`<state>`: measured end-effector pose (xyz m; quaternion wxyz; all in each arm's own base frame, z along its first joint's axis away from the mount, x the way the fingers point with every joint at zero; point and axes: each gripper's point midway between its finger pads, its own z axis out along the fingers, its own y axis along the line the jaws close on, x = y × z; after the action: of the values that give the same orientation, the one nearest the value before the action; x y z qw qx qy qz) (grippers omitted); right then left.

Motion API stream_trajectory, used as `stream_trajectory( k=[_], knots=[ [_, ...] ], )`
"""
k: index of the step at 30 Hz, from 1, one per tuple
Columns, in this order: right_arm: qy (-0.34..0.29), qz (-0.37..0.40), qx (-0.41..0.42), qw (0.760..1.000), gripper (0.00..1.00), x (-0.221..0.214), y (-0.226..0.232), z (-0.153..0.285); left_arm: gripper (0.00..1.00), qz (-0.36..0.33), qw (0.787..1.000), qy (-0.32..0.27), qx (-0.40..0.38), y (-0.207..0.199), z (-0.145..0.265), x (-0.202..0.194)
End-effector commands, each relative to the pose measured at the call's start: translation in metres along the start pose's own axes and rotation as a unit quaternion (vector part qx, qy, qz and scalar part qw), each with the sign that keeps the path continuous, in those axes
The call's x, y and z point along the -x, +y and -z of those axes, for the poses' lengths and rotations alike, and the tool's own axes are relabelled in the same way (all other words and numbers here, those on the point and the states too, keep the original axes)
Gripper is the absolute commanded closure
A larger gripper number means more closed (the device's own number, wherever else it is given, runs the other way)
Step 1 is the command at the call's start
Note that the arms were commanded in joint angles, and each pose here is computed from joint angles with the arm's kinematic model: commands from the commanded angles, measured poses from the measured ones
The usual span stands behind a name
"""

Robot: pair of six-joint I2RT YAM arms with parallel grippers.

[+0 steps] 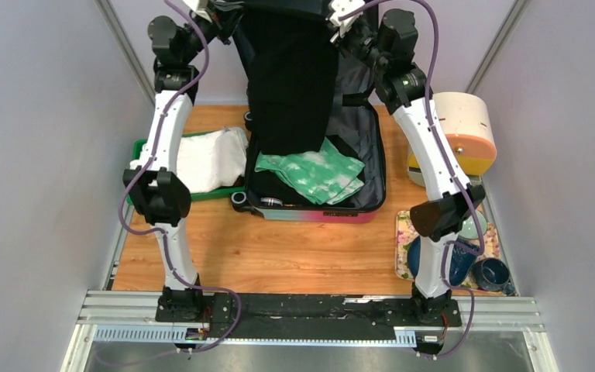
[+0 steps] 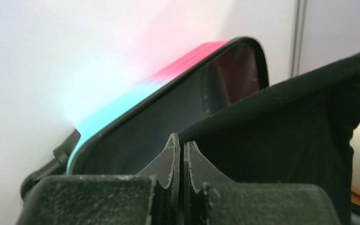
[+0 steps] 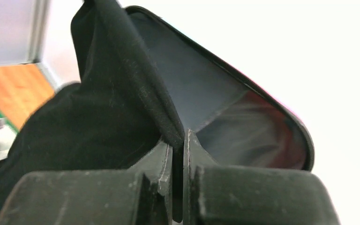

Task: Open, take out, and arrange the luggage

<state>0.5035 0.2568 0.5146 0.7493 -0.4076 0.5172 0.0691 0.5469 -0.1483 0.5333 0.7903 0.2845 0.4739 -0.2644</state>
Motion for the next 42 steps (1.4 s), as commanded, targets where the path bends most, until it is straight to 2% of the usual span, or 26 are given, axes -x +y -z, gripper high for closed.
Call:
stream_trajectory(
  k=[1,7,8,9,10,11,12,13,14,15,16,17,18,19,20,21,23,24,25,26,29,33,36,39,40,42],
  knots=[
    [-0.047,0.064,-0.157,0.984,1.0,0.034,-0.098,0.024,1.0,-0.088,0.984,-0.056,0.143,0.057,0.005,0.027],
    [-0.07,0.079,-0.184,0.977,1.0,0.057,-0.116,0.047,1.0,-0.121,0.974,-0.105,0.162,0.048,0.004,0.072],
    [-0.053,0.073,-0.157,0.983,1.0,0.038,-0.102,0.041,1.0,-0.119,0.974,-0.111,0.157,0.042,0.006,0.084],
    [-0.067,0.079,-0.158,0.982,1.0,0.061,-0.101,0.06,1.0,-0.106,0.981,-0.096,0.131,0.031,0.007,0.072],
    [-0.065,0.078,-0.147,0.984,1.0,0.061,-0.094,0.066,1.0,-0.098,0.985,-0.088,0.112,0.02,0.009,0.068],
    [-0.056,0.075,-0.128,0.987,1.0,0.054,-0.083,0.07,1.0,-0.104,0.986,-0.097,0.091,-0.001,0.019,0.092],
    [-0.045,0.07,-0.114,0.99,1.0,0.052,-0.069,0.088,1.0,-0.077,0.994,-0.059,0.055,-0.018,0.028,0.05],
    [-0.024,0.062,-0.093,0.993,1.0,0.036,-0.054,0.094,1.0,-0.07,0.996,-0.047,0.035,-0.033,0.037,0.044],
    [-0.018,0.073,-0.069,0.995,1.0,0.034,-0.04,0.104,1.0,-0.081,0.995,-0.05,0.014,-0.057,0.052,0.065],
    [0.023,0.052,-0.035,0.998,1.0,-0.008,-0.013,0.107,1.0,-0.042,0.999,0.006,-0.011,-0.075,0.07,0.011],
    [0.029,0.051,-0.022,0.998,1.0,0.0,0.0,0.131,1.0,-0.032,0.999,0.027,-0.022,-0.089,0.084,-0.003],
    [0.038,0.047,0.01,0.998,1.0,-0.009,0.019,0.139,1.0,-0.055,0.997,0.038,-0.038,-0.111,0.104,0.006],
    [0.054,0.044,0.034,0.997,1.0,-0.022,0.036,0.149,1.0,-0.019,0.993,0.09,-0.068,-0.136,0.132,-0.047],
    [0.078,0.023,0.062,0.995,1.0,-0.037,0.061,0.17,1.0,-0.016,0.991,0.107,-0.073,-0.148,0.148,-0.059],
    [0.081,0.006,0.099,0.992,1.0,-0.042,0.083,0.18,1.0,-0.013,0.989,0.118,-0.084,-0.17,0.168,-0.054],
    [0.108,-0.018,0.139,0.984,1.0,-0.053,0.107,0.199,1.0,0.015,0.984,0.149,-0.096,-0.187,0.189,-0.08],
    [0.112,-0.043,0.193,0.974,1.0,-0.052,0.144,0.228,1.0,0.033,0.978,0.169,-0.12,-0.218,0.217,-0.08],
    [0.136,-0.064,0.225,0.963,1.0,-0.06,0.164,0.247,1.0,0.053,0.974,0.186,-0.12,-0.228,0.23,-0.091],
    [0.15,-0.081,0.246,0.954,1.0,-0.067,0.181,0.26,1.0,0.05,0.973,0.185,-0.125,-0.238,0.239,-0.083],
    [0.142,-0.083,0.26,0.951,1.0,-0.058,0.191,0.274,1.0,0.075,0.964,0.211,-0.146,-0.254,0.254,-0.093],
    [0.16,-0.115,0.301,0.933,1.0,-0.062,0.22,0.302,1.0,0.098,0.951,0.233,-0.177,-0.278,0.274,-0.093],
    [0.174,-0.133,0.353,0.91,1.0,-0.065,0.243,0.323,1.0,0.112,0.942,0.236,-0.212,-0.294,0.283,-0.083],
    [0.176,-0.131,0.356,0.908,1.0,-0.067,0.241,0.318,1.0,0.12,0.937,0.231,-0.233,-0.296,0.28,-0.082],
    [0.188,-0.134,0.328,0.916,1.0,-0.069,0.225,0.299,1.0,0.117,0.942,0.231,-0.213,-0.276,0.261,-0.088],
    [0.211,-0.15,0.327,0.909,1.0,-0.083,0.222,0.288,1.0,0.122,0.941,0.24,-0.203,-0.266,0.255,-0.1],
    [0.241,-0.184,0.3,0.904,1.0,-0.098,0.202,0.273,1.0,0.09,0.951,0.242,-0.17,-0.239,0.236,-0.104]
  ],
)
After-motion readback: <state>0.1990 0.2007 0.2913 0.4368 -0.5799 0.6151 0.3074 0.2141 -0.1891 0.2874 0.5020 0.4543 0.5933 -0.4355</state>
